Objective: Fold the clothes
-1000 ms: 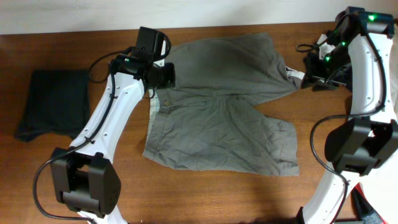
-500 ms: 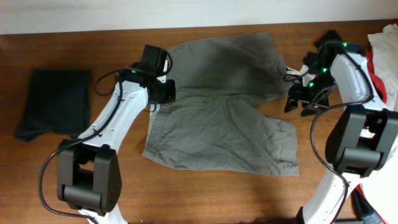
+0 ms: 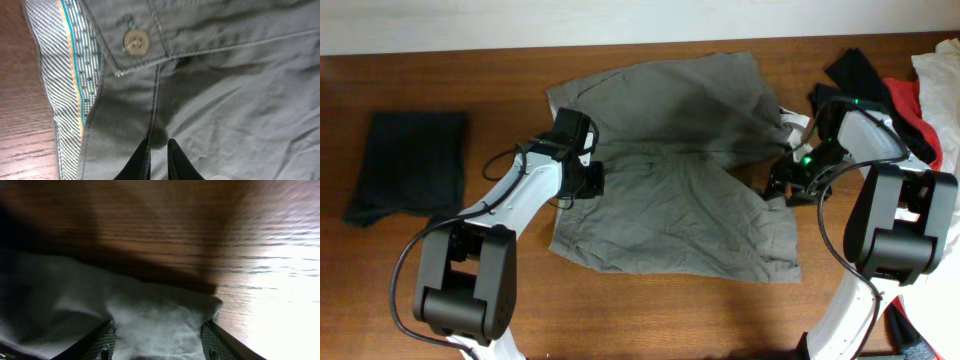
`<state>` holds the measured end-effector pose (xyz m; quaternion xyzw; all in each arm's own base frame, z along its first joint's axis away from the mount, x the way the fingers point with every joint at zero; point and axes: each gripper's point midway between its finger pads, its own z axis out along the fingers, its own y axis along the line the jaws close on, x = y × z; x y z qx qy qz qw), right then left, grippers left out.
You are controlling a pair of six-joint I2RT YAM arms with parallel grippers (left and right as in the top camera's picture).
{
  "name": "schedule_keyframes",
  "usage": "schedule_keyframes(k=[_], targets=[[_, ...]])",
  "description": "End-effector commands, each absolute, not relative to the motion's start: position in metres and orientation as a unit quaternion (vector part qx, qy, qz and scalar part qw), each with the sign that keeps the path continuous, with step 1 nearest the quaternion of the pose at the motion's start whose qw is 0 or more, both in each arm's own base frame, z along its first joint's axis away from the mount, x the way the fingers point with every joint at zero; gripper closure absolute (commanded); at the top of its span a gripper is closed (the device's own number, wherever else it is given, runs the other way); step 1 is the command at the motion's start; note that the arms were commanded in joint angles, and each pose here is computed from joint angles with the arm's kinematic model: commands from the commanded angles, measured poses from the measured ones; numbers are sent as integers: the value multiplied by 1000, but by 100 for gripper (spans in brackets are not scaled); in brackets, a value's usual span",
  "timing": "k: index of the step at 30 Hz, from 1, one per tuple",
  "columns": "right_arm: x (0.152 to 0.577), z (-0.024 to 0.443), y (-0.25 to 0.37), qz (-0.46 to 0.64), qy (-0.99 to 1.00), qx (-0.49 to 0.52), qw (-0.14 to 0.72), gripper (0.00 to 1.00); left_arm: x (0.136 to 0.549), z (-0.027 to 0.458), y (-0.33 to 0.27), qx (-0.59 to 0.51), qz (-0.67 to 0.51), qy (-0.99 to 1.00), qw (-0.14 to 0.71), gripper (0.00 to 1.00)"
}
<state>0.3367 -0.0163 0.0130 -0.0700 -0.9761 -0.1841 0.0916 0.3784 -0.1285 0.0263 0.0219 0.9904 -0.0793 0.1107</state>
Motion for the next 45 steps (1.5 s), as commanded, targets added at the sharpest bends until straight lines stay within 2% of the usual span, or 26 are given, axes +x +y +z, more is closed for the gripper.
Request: schedule_keyframes(k=[1,4,6,12,22,32,45], targets=[[330,5,-12,-210,-970,-77,95,44,369,14,-129,23,-82,992,92,87],[331,5,-4,-233,-965,-79,91,58,365,12,-128,23,-80,993,86,87],[330,6,-3,-237,-964,-80,91,58,363,9,-127,23,-79,993,82,86],[338,1,-12,-222,-969,-80,73,38,355,0,-125,22,-77,994,75,86],[369,0,-24,-206,-976,-70,9,37,351,-7,-124,14,-77,994,73,87],[363,29,-62,-198,-972,-125,29,36,351,-7,-123,15,-77,994,74,87],[364,8,-30,-261,-959,-113,12,34,351,-7,-124,15,-79,994,74,86]])
